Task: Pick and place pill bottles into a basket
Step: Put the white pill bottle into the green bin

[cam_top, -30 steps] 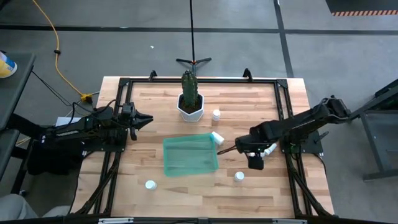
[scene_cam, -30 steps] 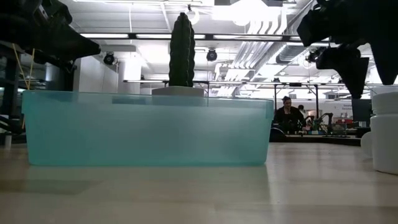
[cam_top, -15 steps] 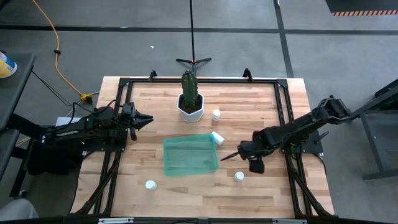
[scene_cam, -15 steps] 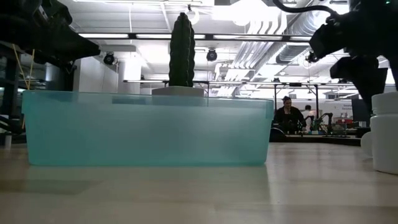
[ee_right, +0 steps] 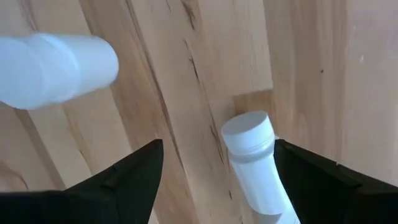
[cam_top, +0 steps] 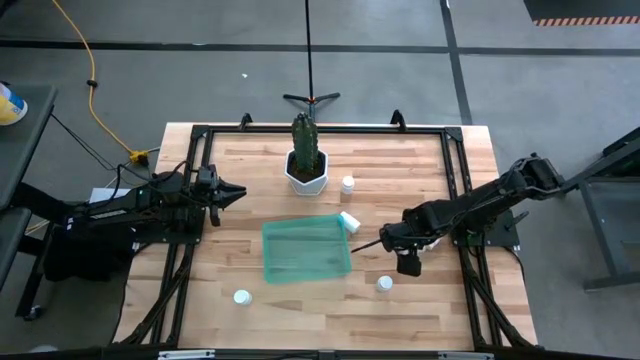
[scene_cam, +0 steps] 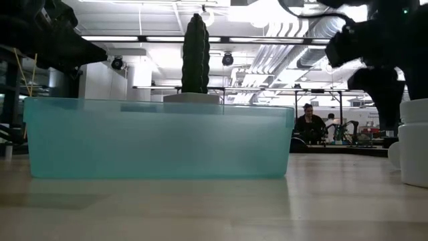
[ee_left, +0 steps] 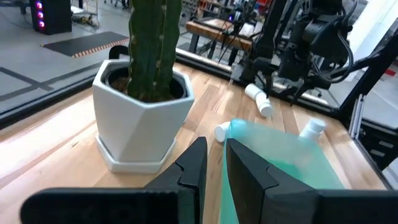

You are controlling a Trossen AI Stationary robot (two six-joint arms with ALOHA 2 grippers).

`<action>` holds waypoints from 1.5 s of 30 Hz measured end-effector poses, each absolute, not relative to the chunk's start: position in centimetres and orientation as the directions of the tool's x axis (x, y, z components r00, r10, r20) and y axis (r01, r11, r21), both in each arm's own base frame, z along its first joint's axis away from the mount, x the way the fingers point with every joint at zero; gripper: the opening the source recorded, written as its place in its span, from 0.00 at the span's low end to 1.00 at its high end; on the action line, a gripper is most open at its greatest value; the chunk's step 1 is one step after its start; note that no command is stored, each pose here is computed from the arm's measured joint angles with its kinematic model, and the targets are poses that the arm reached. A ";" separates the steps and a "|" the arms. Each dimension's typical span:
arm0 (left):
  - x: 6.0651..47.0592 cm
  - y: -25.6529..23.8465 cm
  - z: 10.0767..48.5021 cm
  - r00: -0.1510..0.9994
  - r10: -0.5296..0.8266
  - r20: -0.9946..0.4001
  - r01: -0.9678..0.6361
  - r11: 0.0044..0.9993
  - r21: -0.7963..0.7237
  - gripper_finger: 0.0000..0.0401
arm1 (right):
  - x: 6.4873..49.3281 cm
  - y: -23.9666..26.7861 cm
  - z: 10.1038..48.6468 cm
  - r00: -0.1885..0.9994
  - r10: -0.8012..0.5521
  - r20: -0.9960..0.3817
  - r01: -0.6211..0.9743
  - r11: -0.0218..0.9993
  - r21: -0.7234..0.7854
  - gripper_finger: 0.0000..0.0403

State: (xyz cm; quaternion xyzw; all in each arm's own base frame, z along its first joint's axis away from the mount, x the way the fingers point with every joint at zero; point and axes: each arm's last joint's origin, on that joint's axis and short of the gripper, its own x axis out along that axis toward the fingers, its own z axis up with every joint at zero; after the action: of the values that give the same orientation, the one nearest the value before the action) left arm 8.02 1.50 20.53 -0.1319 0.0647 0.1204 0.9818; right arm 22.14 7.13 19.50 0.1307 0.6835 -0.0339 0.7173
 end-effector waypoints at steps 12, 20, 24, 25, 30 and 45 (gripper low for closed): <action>8.0 1.5 20.2 0.957 0.218 -0.191 -0.261 0.935 -0.240 0.24 | 21.5 6.2 17.9 0.020 0.145 -0.989 0.216 0.965 0.146 0.73; 8.0 1.5 20.2 0.957 0.218 -0.191 -0.261 0.935 -0.240 0.24 | 21.5 5.3 17.0 0.039 0.172 -0.984 0.196 0.965 0.176 0.73; 8.0 1.5 20.2 0.957 0.218 -0.191 -0.261 0.935 -0.240 0.24 | 21.5 4.9 16.5 0.050 0.192 -0.980 0.190 0.962 0.198 0.73; 8.0 1.5 20.2 0.957 0.219 -0.191 -0.262 0.935 -0.240 0.24 | 21.5 4.9 16.4 0.055 0.197 -0.979 0.184 0.961 0.204 0.73; 8.0 1.5 20.2 0.957 0.219 -0.191 -0.262 0.935 -0.240 0.24 | 21.5 4.9 16.3 0.063 0.205 -0.977 0.154 0.965 0.212 0.73; 8.0 1.5 20.2 0.957 0.219 -0.192 -0.262 0.935 -0.240 0.24 | 22.7 5.4 13.9 0.001 0.254 -0.967 0.123 0.960 0.252 0.73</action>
State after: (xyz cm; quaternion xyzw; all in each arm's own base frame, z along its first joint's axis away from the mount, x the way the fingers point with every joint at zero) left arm 7.96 1.49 20.21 -0.1324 0.0812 0.1227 0.9802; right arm 22.73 5.35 13.93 0.1337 0.7053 0.0469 0.6946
